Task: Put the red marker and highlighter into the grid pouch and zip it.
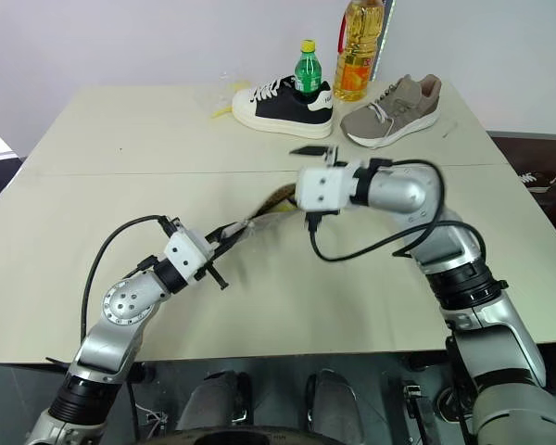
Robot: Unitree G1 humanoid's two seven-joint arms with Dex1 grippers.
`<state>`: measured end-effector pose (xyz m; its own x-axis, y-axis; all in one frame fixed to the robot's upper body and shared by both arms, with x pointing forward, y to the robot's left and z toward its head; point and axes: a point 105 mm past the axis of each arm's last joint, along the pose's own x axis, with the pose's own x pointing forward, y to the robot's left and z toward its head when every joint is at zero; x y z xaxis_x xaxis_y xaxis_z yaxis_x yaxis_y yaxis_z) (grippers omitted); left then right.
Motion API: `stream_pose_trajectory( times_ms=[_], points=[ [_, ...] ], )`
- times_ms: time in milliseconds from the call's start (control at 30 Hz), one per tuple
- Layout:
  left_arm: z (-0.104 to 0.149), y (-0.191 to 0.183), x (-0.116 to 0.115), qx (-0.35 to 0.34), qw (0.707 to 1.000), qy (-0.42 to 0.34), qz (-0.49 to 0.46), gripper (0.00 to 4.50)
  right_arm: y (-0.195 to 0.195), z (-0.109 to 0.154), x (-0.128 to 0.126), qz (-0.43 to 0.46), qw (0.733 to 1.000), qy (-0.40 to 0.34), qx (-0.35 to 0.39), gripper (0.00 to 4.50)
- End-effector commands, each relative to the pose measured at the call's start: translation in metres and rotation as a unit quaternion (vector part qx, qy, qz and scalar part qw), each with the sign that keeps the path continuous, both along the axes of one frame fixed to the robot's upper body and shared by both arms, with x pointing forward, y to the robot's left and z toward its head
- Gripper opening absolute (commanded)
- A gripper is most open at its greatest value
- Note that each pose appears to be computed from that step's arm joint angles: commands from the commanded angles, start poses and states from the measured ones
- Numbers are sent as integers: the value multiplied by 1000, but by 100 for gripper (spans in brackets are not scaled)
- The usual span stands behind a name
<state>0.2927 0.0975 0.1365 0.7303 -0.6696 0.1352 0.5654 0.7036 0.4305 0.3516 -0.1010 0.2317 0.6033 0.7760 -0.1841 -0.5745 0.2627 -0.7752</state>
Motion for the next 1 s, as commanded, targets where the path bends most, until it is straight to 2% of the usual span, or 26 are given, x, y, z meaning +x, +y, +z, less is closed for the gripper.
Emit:
stream_pose_trajectory(
  times_ms=[33, 133, 267, 333, 533, 633, 833, 867, 1000],
  points=[
    [23, 5, 9, -62, 998, -15, 21, 0, -1, 20, -10, 12, 990, 88, 113, 411],
    [33, 6, 18, -114, 993, -8, 31, 0, 6, -5, -25, 19, 972, 190, 137, 411],
    [38, 6, 20, -151, 988, -2, 35, 0, 32, -38, -39, 1, 933, 308, 187, 411],
    [38, 6, 21, -154, 987, -1, 36, 0, 43, -44, -39, -14, 919, 332, 211, 411],
    [40, 9, 21, -164, 986, -1, 43, 0, 67, -47, -30, -39, 903, 345, 254, 411],
    [38, 8, 19, -161, 986, 1, 45, 0, 75, -46, -26, -44, 896, 346, 274, 322],
    [36, 10, 17, -162, 985, 2, 50, 0, 78, -37, -23, -34, 894, 341, 289, 22],
    [36, 10, 17, -162, 985, 1, 52, 0, 77, -35, -22, -35, 896, 337, 288, 3],
    [34, 12, 15, -145, 988, -2, 56, 0, 54, -22, 0, -78, 908, 289, 293, 3]
  ],
)
